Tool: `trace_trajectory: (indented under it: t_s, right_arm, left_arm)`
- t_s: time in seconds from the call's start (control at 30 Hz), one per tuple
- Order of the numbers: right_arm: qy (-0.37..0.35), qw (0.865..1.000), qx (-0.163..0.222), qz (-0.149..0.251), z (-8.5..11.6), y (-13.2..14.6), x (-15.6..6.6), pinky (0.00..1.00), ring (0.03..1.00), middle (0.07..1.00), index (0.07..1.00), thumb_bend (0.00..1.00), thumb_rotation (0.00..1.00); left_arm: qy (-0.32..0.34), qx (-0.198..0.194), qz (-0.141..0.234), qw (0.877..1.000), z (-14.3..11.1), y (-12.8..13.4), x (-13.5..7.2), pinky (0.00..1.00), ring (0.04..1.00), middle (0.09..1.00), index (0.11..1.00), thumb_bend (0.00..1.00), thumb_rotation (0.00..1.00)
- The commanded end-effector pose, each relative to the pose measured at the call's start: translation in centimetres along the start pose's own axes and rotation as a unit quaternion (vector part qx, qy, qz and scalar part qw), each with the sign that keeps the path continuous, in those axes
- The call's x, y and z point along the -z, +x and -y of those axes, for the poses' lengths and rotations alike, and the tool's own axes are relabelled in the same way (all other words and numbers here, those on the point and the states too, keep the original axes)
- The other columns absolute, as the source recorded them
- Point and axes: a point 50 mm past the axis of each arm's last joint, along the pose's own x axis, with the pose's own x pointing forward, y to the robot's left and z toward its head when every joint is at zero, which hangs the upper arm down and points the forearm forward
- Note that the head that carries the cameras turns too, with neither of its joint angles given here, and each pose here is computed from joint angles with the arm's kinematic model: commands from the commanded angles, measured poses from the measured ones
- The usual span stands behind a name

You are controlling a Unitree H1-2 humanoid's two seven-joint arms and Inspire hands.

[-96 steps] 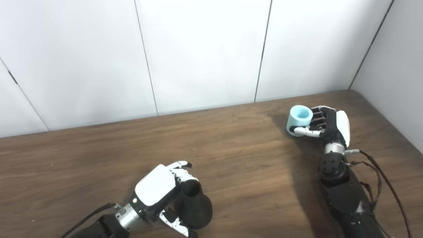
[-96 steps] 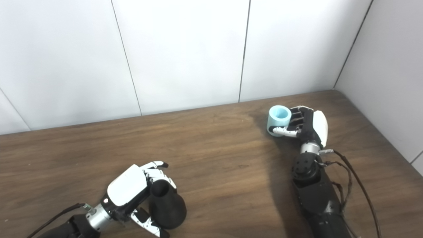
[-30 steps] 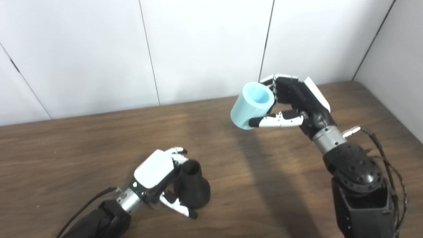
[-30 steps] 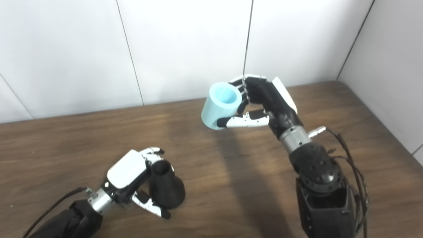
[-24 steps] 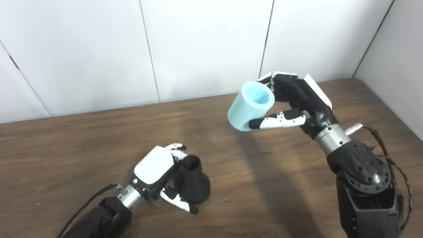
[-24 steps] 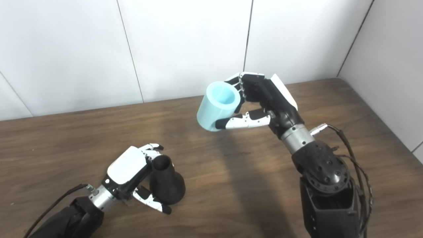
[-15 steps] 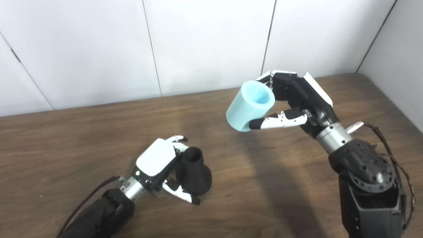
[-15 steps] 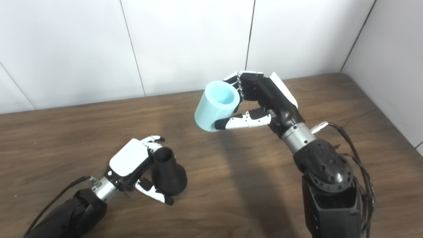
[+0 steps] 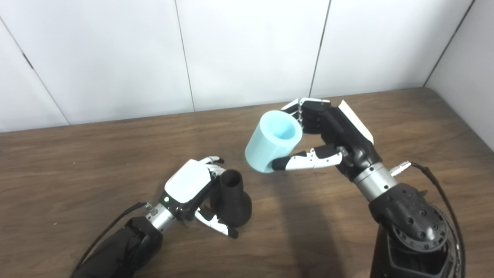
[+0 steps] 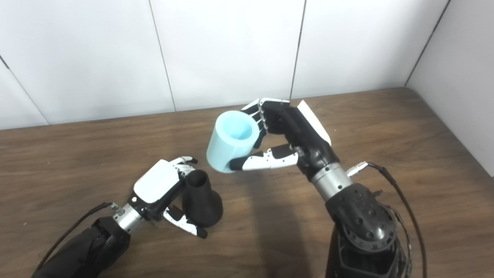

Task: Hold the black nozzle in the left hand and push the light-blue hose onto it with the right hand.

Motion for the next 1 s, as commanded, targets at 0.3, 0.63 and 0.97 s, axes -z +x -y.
trace_trajectory:
  t_s: [0.3, 0.63, 0.97]
  right_arm:
    - [0.008, 1.000, -0.007, 0.003, -0.9, 0.7, -1.1, 0.29, 0.393, 0.467, 0.533, 0.51, 0.00]
    - [-0.018, 1.000, 0.000, -0.008, -0.9, 1.1, -0.7, 0.25, 0.376, 0.458, 0.536, 0.51, 0.00]
    - [-0.030, 0.999, 0.021, 0.009, -1.5, 1.4, 1.1, 0.26, 0.373, 0.469, 0.541, 0.51, 0.00]
  left_arm:
    - [-0.056, 0.145, -0.057, 0.986, 8.8, -5.7, -2.7, 0.81, 0.520, 0.470, 0.469, 0.50, 0.00]
    - [-0.051, 0.148, -0.053, 0.986, 8.8, -5.8, -2.8, 0.81, 0.526, 0.484, 0.450, 0.50, 0.00]
    - [-0.051, 0.145, -0.055, 0.987, 9.0, -5.9, -2.8, 0.81, 0.521, 0.463, 0.475, 0.50, 0.00]
